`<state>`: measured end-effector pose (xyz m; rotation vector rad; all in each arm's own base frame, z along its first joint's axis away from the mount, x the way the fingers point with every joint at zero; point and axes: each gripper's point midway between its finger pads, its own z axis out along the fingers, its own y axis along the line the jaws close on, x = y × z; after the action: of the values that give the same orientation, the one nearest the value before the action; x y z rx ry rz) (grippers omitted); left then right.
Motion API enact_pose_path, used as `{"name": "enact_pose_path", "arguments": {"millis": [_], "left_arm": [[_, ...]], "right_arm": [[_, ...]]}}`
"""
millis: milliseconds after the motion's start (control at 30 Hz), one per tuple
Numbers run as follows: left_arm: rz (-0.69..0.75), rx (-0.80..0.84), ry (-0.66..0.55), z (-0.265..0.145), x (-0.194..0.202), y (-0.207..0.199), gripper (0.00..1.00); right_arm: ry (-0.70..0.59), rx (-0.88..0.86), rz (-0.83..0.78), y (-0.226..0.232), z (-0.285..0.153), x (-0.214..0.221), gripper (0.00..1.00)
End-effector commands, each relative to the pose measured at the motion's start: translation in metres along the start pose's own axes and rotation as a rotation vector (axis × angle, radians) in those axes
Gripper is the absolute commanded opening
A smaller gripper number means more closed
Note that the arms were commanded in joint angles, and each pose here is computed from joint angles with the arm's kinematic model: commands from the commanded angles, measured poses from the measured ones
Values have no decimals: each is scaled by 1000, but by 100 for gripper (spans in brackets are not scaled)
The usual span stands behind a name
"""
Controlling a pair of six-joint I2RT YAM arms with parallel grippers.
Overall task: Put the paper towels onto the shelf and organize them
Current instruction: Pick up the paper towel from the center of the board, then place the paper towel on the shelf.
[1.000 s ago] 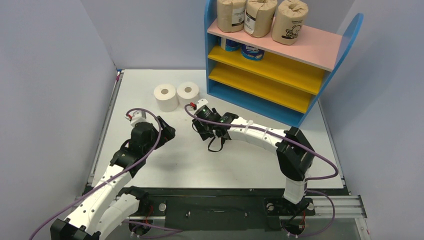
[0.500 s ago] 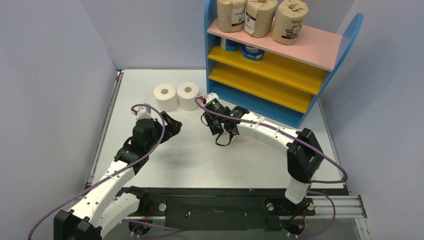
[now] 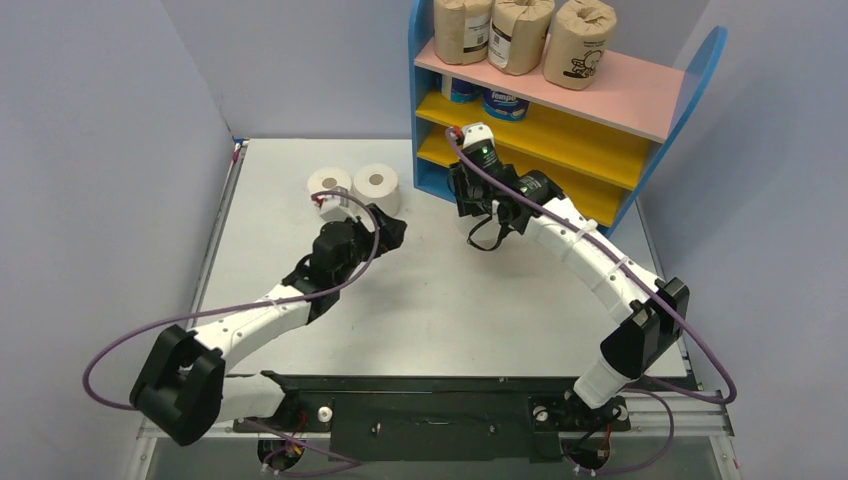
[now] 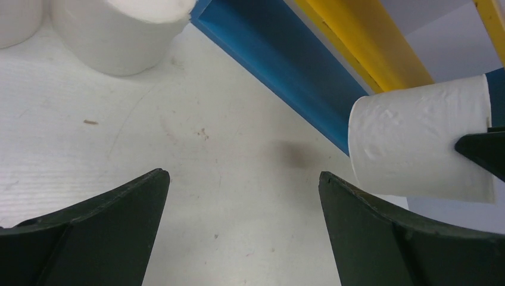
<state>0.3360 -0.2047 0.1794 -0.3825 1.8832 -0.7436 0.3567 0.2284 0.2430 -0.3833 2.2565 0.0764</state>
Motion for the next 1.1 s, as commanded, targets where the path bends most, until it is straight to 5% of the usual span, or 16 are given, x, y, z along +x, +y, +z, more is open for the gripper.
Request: {"name": "enact_pose_path", "arguments": {"millis": [0, 400, 1067], "left_arm": [[15, 124, -154, 26, -39, -51, 96], [215, 525, -113, 69, -36, -133, 96], [313, 646, -202, 121, 2, -150, 96]], "right_arm": [[-74, 81, 44, -34, -12, -38, 24], [-66, 140, 116, -67, 6, -64, 24], [-93, 218, 174, -97, 23, -76, 24]]}}
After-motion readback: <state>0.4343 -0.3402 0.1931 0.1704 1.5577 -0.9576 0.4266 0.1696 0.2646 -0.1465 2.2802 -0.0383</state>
